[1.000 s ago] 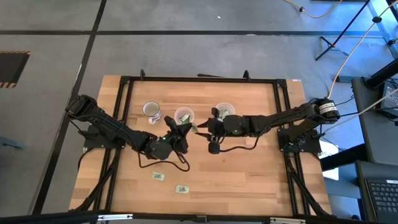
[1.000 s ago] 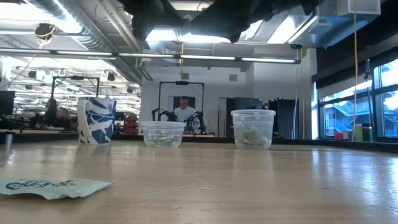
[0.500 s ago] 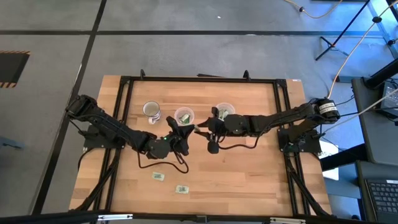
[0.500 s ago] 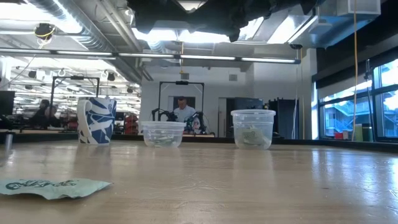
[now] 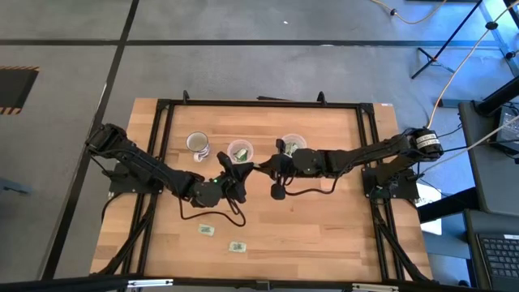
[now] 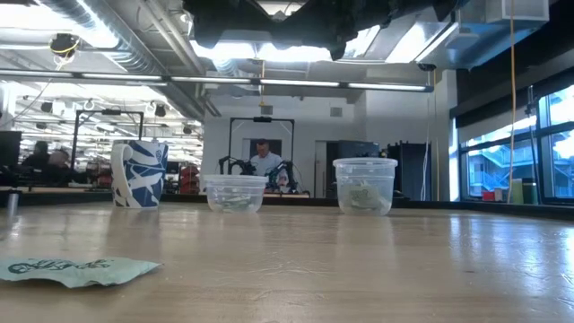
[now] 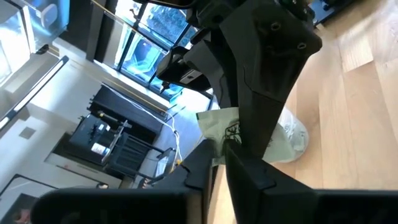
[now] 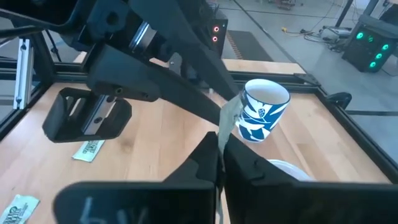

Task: Pick and place items into bin
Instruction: Put the white stevia packet into the right transparent bin

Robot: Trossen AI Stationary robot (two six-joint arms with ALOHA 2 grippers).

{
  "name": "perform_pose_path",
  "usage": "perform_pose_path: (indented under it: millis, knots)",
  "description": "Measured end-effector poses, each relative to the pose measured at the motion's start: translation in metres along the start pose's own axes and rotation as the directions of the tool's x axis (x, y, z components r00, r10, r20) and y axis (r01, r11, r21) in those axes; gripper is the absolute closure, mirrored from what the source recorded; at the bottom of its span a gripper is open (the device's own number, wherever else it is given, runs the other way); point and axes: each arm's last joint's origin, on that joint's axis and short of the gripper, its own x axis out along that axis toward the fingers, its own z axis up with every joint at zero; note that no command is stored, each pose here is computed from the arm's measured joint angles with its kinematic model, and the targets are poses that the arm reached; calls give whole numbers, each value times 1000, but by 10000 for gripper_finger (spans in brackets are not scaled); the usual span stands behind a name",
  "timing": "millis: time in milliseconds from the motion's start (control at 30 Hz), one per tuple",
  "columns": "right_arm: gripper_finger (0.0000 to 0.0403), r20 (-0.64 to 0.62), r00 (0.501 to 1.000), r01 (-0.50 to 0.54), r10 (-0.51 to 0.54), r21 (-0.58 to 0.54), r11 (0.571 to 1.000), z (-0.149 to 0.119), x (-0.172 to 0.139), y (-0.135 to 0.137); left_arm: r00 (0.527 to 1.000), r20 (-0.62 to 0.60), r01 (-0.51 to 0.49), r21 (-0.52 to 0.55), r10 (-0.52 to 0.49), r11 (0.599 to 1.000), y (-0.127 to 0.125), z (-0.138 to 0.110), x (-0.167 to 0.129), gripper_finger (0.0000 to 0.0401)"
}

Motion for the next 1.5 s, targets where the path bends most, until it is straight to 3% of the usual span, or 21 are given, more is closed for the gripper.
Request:
perform_pose_path:
  millis: [200, 467, 667, 800, 867, 933, 1100, 1267, 1367, 1433, 1500]
  knots:
    - [396, -4, 1000, -1, 1, 0, 1000, -1, 0, 0, 1000, -12, -16, 0, 16, 1000, 0, 0, -1, 322]
    - [397, -77, 997, 3, -5, -23, 1000, -2, -8, -3, 980, -115, -164, 20, 165, 986, -2, 1, -17, 278]
    - [400, -240, 969, 70, -62, 27, 997, -4, -29, -26, 996, -31, -83, -90, 81, 992, -11, 7, -36, 274]
    - [398, -346, 932, 143, -109, 76, 987, -8, -44, -46, 992, 65, 122, -158, -113, 980, -19, 6, -46, 283]
    - [398, -399, 907, 185, -133, 96, 978, -11, -50, -56, 959, 108, 279, -216, -261, 936, -20, 3, -49, 289]
    - [398, -447, 882, 223, -151, 112, 968, -16, -52, -64, 905, 128, 425, -278, -405, 862, -21, -2, -50, 294]
    - [397, -568, 801, 288, -186, 93, 953, -34, -50, -82, 745, 101, 637, -401, -659, 659, -22, -13, -53, 303]
    - [397, -610, 762, 330, -217, 78, 941, -45, -43, -99, 551, 37, 709, -548, -834, 444, -27, -25, -55, 302]
    - [397, -630, 743, 351, -227, 77, 933, -51, -40, -106, 432, -15, 686, -644, -902, 339, -29, -32, -57, 302]
    - [397, -635, 737, 360, -231, 80, 930, -53, -38, -109, 391, -50, 653, -689, -919, 315, -30, -36, -59, 304]
    - [397, -650, 724, 369, -232, 81, 926, -57, -36, -111, 378, -90, 629, -706, -921, 327, -30, -40, -60, 306]
